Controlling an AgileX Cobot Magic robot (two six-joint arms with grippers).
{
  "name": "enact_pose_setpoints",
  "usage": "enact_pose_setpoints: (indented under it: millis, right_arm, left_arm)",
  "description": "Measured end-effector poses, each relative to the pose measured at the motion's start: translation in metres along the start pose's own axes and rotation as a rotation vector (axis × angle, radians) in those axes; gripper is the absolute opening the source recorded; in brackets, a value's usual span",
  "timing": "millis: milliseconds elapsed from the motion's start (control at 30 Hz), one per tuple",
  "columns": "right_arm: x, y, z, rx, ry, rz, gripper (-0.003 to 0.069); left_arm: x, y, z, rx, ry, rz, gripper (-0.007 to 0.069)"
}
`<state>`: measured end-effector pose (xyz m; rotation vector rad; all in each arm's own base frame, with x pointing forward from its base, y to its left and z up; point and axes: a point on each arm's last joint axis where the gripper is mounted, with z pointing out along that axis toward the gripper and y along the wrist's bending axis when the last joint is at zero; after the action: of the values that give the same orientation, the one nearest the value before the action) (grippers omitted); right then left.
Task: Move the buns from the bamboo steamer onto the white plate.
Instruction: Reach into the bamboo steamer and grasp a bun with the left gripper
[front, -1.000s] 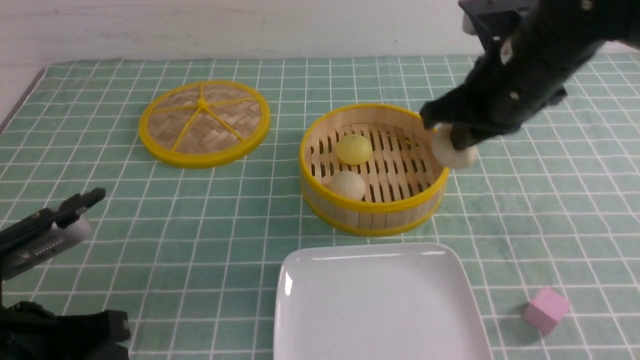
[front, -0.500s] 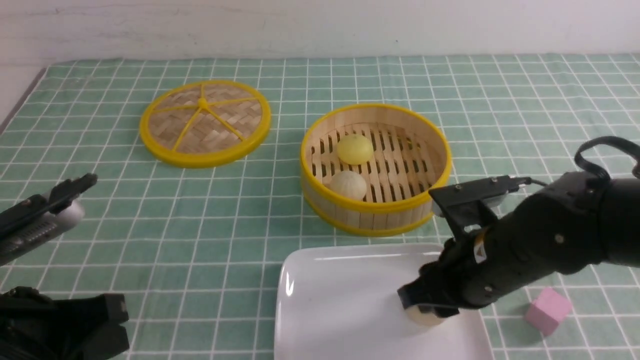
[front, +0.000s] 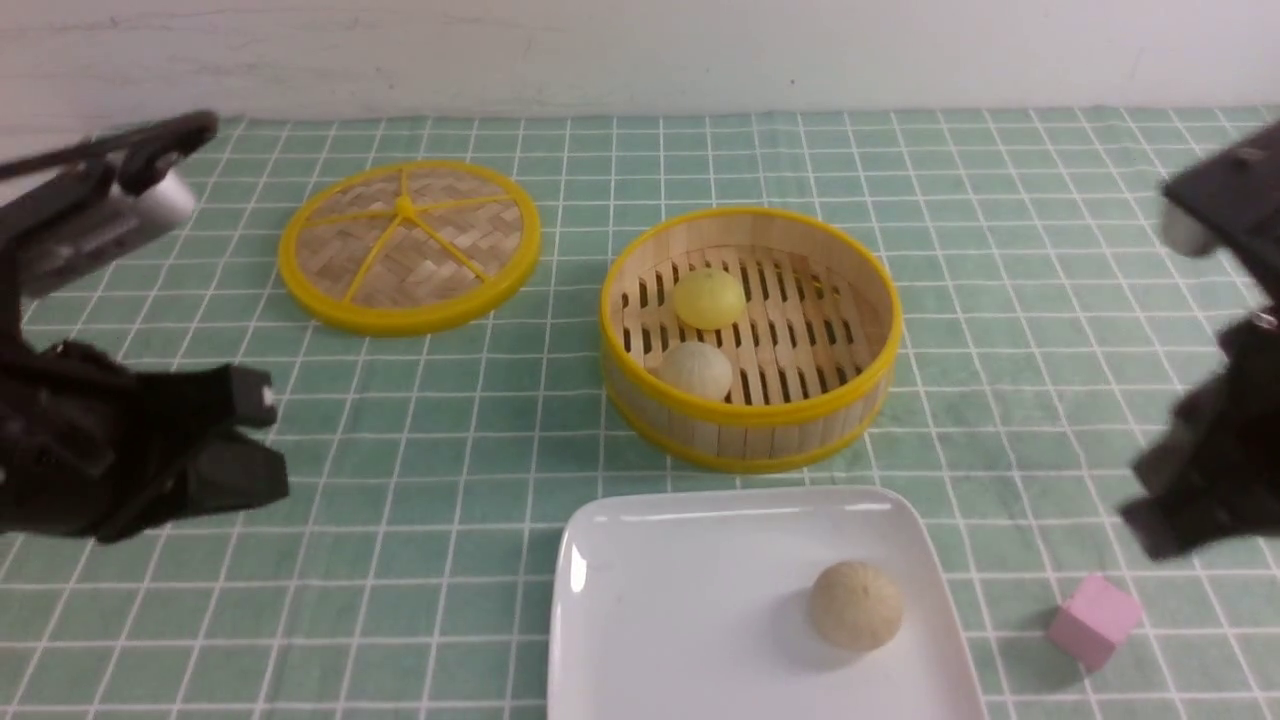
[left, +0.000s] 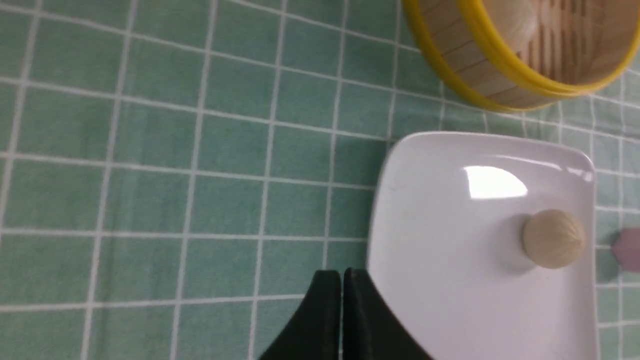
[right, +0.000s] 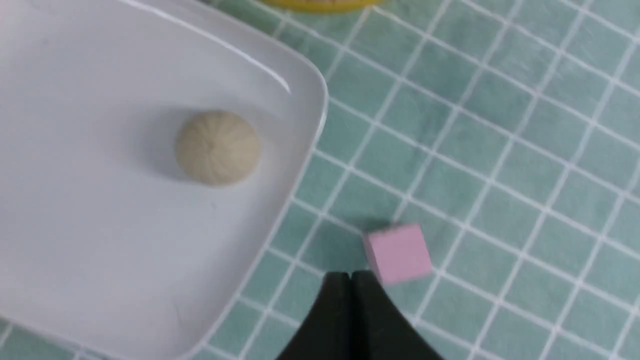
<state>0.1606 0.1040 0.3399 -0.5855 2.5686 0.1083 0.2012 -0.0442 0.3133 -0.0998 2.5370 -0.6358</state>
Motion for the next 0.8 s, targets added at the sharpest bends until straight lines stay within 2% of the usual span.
enact_pose_setpoints:
  millis: [100, 200, 333, 400, 533, 600, 633, 700, 800]
  right_arm:
    - [0.031, -0.006, -0.006, 0.007, 0.008, 0.018, -0.0015]
    - [0.057, -0.01, -0.002, 0.008, 0.017, 0.037, -0.0015]
    - [0.072, -0.011, 0.005, 0.012, 0.037, 0.07, -0.0015]
    - [0.077, -0.011, 0.01, 0.016, 0.054, 0.085, -0.0013]
    - [0.077, -0.011, 0.011, 0.014, 0.049, 0.09, -0.001]
    - [0.076, -0.011, 0.011, 0.01, 0.033, 0.092, -0.0008]
    - [0.076, -0.011, 0.011, 0.01, 0.031, 0.092, -0.0008]
    - [0.074, -0.01, 0.011, 0.004, 0.011, 0.092, -0.0008]
    - [0.072, -0.01, 0.011, -0.002, -0.013, 0.091, -0.0005]
  left_arm:
    - [-0.015, -0.018, 0.023, 0.062, 0.115, 0.082, 0.0001]
    - [-0.03, -0.05, 0.065, 0.113, 0.235, 0.177, 0.0001]
    - [-0.05, -0.087, 0.098, 0.143, 0.256, 0.282, 0.0008]
    - [-0.063, -0.116, 0.125, 0.143, 0.252, 0.384, 0.0036]
    - [-0.074, -0.146, 0.16, 0.098, 0.243, 0.477, 0.0136]
    - [-0.079, -0.157, 0.175, 0.054, 0.224, 0.511, 0.0202]
    - [-0.081, -0.157, 0.174, 0.05, 0.215, 0.513, 0.0202]
    - [-0.086, -0.167, 0.193, -0.015, 0.189, 0.545, 0.029]
    - [-0.087, -0.171, 0.213, -0.078, 0.174, 0.564, 0.0346]
